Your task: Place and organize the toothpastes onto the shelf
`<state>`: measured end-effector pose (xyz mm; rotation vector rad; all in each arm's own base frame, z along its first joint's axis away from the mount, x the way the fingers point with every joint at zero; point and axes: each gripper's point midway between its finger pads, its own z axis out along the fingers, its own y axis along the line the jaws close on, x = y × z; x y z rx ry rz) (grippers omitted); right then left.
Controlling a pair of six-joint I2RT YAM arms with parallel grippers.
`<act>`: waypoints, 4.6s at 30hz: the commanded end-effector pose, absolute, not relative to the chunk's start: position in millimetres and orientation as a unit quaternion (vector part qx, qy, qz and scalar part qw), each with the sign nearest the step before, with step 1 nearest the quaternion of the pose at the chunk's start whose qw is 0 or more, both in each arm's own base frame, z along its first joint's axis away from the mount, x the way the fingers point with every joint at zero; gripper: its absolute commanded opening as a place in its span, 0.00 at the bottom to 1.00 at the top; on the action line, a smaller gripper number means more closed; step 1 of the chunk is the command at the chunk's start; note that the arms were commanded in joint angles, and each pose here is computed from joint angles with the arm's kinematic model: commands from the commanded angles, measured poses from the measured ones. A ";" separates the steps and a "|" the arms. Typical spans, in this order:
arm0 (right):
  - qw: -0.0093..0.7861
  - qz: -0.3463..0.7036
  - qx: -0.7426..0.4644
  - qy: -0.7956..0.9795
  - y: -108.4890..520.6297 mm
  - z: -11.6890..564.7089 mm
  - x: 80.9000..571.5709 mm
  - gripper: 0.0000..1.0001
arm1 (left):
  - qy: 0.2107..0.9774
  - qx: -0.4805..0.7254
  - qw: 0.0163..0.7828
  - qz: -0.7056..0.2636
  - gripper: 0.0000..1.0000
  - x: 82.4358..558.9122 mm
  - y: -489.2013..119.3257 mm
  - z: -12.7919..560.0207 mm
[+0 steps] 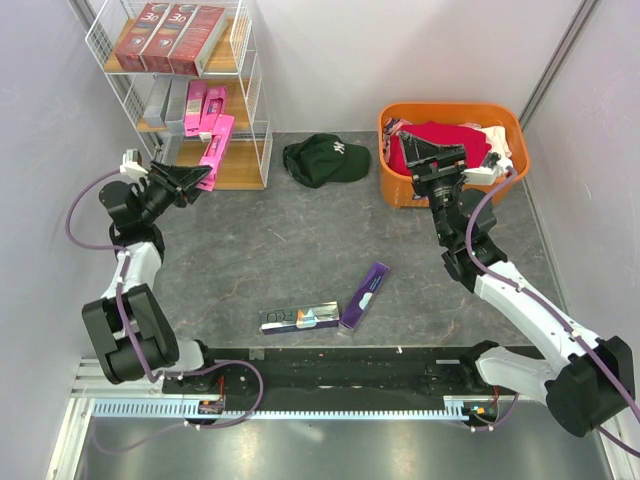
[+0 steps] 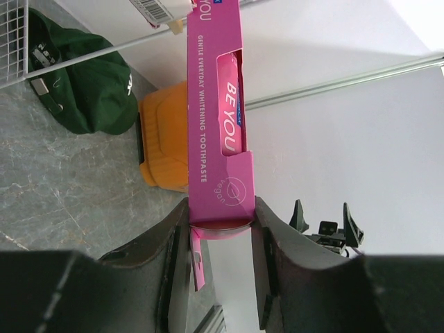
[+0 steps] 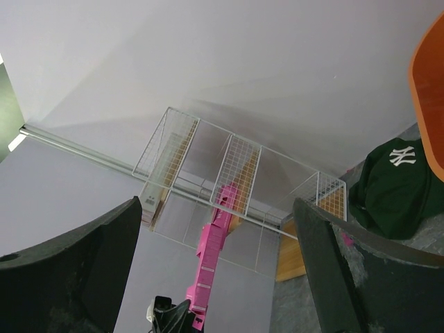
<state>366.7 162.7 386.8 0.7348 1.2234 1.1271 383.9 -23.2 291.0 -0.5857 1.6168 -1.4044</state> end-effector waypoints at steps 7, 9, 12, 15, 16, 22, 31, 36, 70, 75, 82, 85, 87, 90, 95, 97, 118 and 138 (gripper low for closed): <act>0.612 0.501 0.315 0.525 158.8 390.3 365.8 0.98 | 0.644 -0.216 0.467 -0.567 0.02 426.0 -33.0 302.6; 0.613 0.500 0.315 0.525 157.2 390.5 365.4 0.98 | 0.642 -0.208 0.470 -0.569 0.02 431.5 -37.1 308.6; 0.612 0.496 0.319 0.526 154.4 387.7 366.6 0.98 | 0.639 -0.206 0.466 -0.576 0.02 436.1 -41.6 309.8; 0.612 0.495 0.319 0.528 153.6 385.8 367.2 0.98 | 0.633 -0.223 0.469 -0.575 0.02 441.3 -38.0 307.9; 0.610 0.497 0.318 0.530 155.0 384.8 367.5 0.98 | 0.631 -0.232 0.469 -0.572 0.02 445.1 -35.3 305.4; 0.605 0.497 0.317 0.535 155.5 380.1 371.7 0.98 | 0.623 -0.268 0.463 -0.571 0.02 465.2 -30.7 299.7; 0.602 0.494 0.320 0.540 153.7 376.5 375.0 0.98 | 0.616 -0.290 0.458 -0.571 0.02 499.5 -30.6 294.6; 0.603 0.491 0.319 0.542 151.4 375.8 377.4 0.98 | 0.622 -0.300 0.468 -0.552 0.02 515.4 -23.1 294.4; 0.589 0.500 0.305 0.557 158.6 371.1 381.1 0.98 | 0.646 -0.249 0.478 -0.540 1.00 500.5 -41.4 308.2; 0.587 0.499 0.299 0.563 159.9 368.9 380.8 0.98 | 0.659 -0.218 0.489 -0.529 1.00 465.8 -50.6 304.5; 0.568 0.497 0.258 0.604 178.6 360.2 384.8 0.98 | 0.707 -0.180 0.476 -0.492 1.00 401.7 -66.9 282.4; 0.543 0.510 0.228 0.627 196.3 351.2 386.7 0.98 | 0.724 -0.163 0.490 -0.458 1.00 379.9 -67.6 277.7; 0.522 0.516 0.214 0.644 207.0 340.8 388.5 0.98 | 0.748 -0.160 0.488 -0.420 1.00 366.7 -66.6 264.6; 0.491 0.512 0.188 0.679 220.7 321.3 387.7 0.98 | 0.781 -0.169 0.474 -0.369 1.00 349.7 -60.8 238.3; 0.451 0.464 0.140 0.750 226.5 275.8 378.5 0.98 | 0.813 -0.194 0.440 -0.328 1.00 322.1 -58.5 190.5; 0.427 0.448 0.127 0.776 227.2 257.8 368.3 0.98 | 0.822 -0.202 0.428 -0.317 1.00 310.8 -61.4 171.3; 0.242 0.276 0.128 0.921 185.4 112.4 287.8 0.96 | 0.894 -0.102 0.350 -0.261 1.00 331.3 -130.6 119.4; 0.143 0.224 0.049 0.963 218.0 46.5 268.3 0.78 | 0.902 -0.082 0.329 -0.267 1.00 327.8 -141.9 106.7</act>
